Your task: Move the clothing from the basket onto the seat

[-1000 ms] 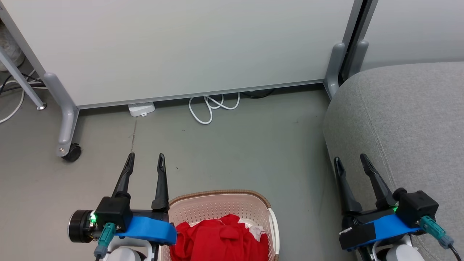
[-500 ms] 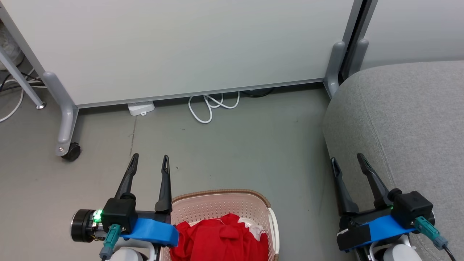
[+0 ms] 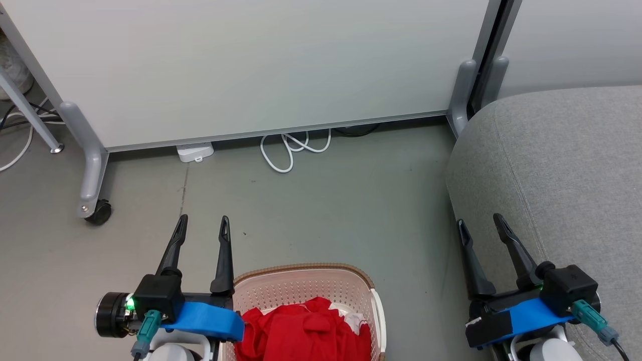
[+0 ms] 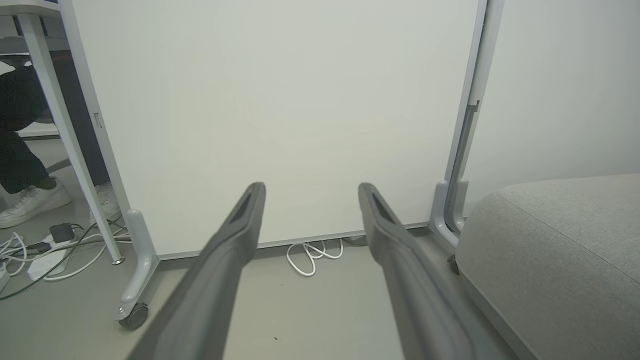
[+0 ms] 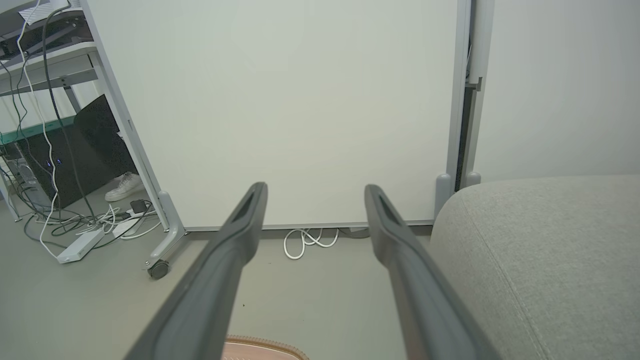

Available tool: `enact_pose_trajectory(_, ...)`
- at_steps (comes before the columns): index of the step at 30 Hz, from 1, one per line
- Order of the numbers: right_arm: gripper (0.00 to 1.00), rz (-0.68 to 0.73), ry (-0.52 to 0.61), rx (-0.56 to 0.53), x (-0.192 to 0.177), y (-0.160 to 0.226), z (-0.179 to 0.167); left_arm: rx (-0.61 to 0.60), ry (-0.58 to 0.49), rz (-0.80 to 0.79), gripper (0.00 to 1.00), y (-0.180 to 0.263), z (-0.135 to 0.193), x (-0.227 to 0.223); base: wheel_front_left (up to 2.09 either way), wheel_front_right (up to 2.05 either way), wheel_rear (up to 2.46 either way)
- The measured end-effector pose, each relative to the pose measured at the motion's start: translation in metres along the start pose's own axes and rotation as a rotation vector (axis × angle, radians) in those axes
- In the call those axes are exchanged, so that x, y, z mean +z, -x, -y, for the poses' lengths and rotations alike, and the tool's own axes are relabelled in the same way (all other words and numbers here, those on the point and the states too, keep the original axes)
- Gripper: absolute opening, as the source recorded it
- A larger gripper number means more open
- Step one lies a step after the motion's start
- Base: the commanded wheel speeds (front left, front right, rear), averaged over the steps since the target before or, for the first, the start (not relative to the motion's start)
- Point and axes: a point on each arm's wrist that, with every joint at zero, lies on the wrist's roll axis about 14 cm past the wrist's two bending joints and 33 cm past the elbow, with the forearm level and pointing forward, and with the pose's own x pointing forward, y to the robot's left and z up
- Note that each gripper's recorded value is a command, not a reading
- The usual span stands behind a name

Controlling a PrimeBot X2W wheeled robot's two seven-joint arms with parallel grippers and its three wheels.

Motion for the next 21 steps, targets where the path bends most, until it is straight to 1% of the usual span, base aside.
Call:
enact_pose_trajectory(7,1.00,-0.003,-0.003,-0.001,-0.001,0.000,0.000,-0.001,0.004,-0.008,1.00,0.000,0.000,-0.003,0.00,0.00,0.00)
enact_pose_trajectory(14,1.00,0.000,-0.005,-0.003,-0.001,-0.006,0.002,-0.041,-0.008,-0.021,1.00,-0.012,0.005,-0.007,0.00,0.00,0.00)
enact_pose_trajectory(17,1.00,-0.005,-0.006,-0.007,-0.004,-0.009,0.004,-0.061,-0.011,-0.045,1.00,-0.019,0.006,-0.015,0.00,0.00,0.00)
enact_pose_trajectory(21,1.00,-0.005,-0.008,-0.017,-0.005,-0.014,0.009,-0.093,-0.016,-0.109,1.00,-0.025,0.010,-0.036,0.00,0.00,0.00)
